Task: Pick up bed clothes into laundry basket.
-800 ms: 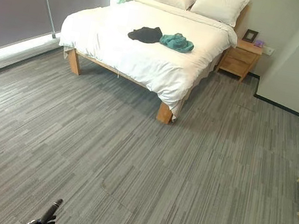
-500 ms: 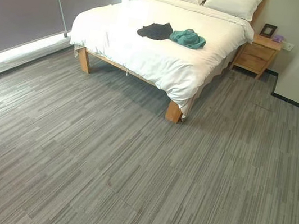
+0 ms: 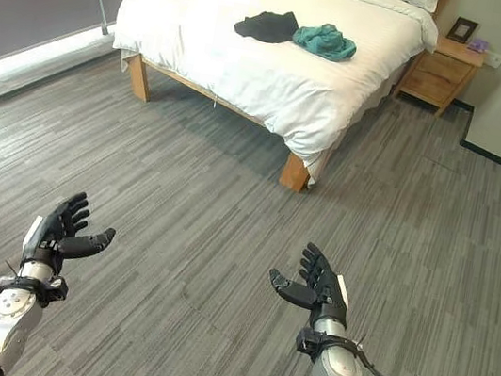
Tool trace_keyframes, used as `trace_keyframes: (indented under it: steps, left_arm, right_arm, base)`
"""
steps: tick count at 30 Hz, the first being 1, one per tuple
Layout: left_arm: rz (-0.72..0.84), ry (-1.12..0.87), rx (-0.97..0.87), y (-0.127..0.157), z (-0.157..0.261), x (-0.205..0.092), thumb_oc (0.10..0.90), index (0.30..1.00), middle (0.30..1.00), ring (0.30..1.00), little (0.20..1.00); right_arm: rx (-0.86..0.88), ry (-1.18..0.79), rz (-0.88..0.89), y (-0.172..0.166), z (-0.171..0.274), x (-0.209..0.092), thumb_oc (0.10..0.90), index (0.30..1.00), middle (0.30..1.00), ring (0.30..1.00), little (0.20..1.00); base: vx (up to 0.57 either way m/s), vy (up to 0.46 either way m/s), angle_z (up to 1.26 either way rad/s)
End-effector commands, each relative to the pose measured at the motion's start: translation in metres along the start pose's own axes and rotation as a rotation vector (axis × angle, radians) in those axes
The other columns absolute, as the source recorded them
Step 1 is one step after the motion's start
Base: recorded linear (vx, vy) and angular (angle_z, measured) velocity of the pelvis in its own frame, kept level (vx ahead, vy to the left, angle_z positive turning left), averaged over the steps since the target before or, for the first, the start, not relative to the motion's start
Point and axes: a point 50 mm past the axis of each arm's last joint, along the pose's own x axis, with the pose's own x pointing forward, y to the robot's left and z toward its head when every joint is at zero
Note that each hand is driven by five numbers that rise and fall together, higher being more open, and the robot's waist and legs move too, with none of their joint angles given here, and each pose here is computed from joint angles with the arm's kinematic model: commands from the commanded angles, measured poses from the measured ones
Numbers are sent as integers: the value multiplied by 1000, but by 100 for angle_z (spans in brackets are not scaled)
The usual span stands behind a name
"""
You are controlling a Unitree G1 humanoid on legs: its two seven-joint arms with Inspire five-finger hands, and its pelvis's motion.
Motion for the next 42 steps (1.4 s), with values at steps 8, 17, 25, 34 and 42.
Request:
trace_keyframes:
  steps: [8, 17, 25, 34, 42]
  left_arm:
    - [40, -101, -104, 8, 17, -1, 800, 900, 900, 900, 900]
    - [65, -219, -72, 18, 45, 8, 800, 900, 900, 900, 900]
    - [-62, -279, -104, -2, 61, 12, 800, 900, 900, 900, 900]
    - [-104, -468, -209, -6, 96, -4, 800, 900, 900, 900, 900]
    - [-87, -665, -189, 5, 136, -29, 800, 900, 900, 900, 900]
  right_arm:
    - [159, -194, 87, 29, 34, 4, 800, 900, 900, 900, 900]
    - [235, -312, 221, 65, 62, 4, 800, 900, 900, 900, 900]
    - [204, -289, 144, 37, 54, -4, 800, 900, 900, 900, 900]
    - [156, -501, 130, 21, 106, -2, 800, 900, 900, 900, 900]
    - [173, -511, 237, 44, 113, -1, 800, 900, 900, 900, 900]
  base:
    - [14, 113, -15]
    - [341, 38, -33]
    - [812, -301, 73]
    - [552, -151, -5]
    - [579, 18, -25]
